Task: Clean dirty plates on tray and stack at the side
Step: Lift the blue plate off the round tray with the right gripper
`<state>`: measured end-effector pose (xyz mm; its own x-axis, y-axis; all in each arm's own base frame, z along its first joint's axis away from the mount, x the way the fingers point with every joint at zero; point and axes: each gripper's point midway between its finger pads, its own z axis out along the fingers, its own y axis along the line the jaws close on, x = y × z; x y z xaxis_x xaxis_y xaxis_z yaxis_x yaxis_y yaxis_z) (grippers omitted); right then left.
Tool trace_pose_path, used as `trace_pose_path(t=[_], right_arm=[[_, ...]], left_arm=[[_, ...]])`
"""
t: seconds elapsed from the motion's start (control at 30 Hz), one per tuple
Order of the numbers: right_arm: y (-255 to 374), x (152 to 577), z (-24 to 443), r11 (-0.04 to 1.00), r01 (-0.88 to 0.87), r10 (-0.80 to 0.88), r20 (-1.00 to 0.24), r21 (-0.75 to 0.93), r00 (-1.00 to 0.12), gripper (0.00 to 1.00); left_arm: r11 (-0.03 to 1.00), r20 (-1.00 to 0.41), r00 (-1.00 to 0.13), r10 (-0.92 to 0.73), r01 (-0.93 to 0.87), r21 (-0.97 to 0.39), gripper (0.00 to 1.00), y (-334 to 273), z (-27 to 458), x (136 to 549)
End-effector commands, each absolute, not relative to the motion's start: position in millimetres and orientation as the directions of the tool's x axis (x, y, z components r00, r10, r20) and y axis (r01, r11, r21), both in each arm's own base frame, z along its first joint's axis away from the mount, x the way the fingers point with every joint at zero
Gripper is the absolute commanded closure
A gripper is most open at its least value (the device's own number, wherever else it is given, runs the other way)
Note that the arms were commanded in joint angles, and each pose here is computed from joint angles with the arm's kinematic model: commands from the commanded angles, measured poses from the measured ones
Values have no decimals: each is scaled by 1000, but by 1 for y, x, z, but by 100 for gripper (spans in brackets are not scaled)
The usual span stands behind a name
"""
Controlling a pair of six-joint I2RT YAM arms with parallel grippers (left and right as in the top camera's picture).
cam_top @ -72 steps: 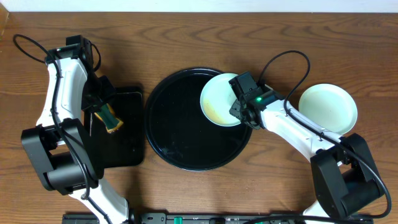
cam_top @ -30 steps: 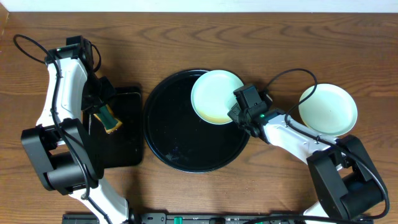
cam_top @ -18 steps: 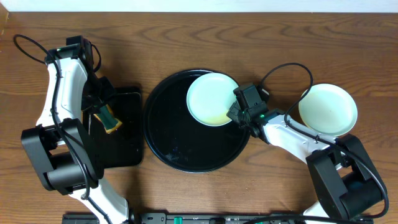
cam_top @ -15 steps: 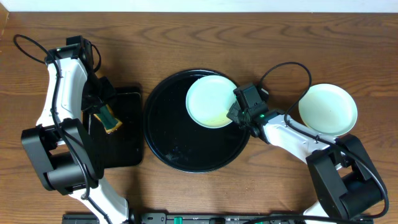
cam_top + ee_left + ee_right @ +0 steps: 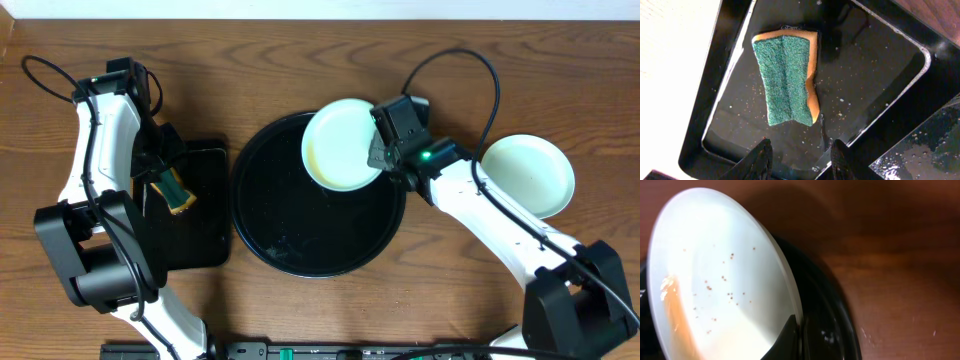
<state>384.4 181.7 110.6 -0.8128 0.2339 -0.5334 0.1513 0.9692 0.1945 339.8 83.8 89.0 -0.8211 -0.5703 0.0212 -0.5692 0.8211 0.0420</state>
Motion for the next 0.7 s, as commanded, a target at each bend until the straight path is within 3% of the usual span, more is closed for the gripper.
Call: trace_pose_path(t=[0.0, 0.3, 0.67], right_arm=[[185, 393, 150, 995, 51, 93, -633, 85, -769, 98], [170, 391, 174, 979, -13, -150, -671, -204, -726, 98], [145, 388, 204, 815, -5, -439, -612, -579, -658, 98]], left_arm=[[824, 4, -825, -566, -565, 44, 61, 86, 94, 342], [824, 4, -824, -566, -565, 43, 60, 86, 94, 342], [824, 4, -824, -566, -565, 43, 60, 86, 94, 342]])
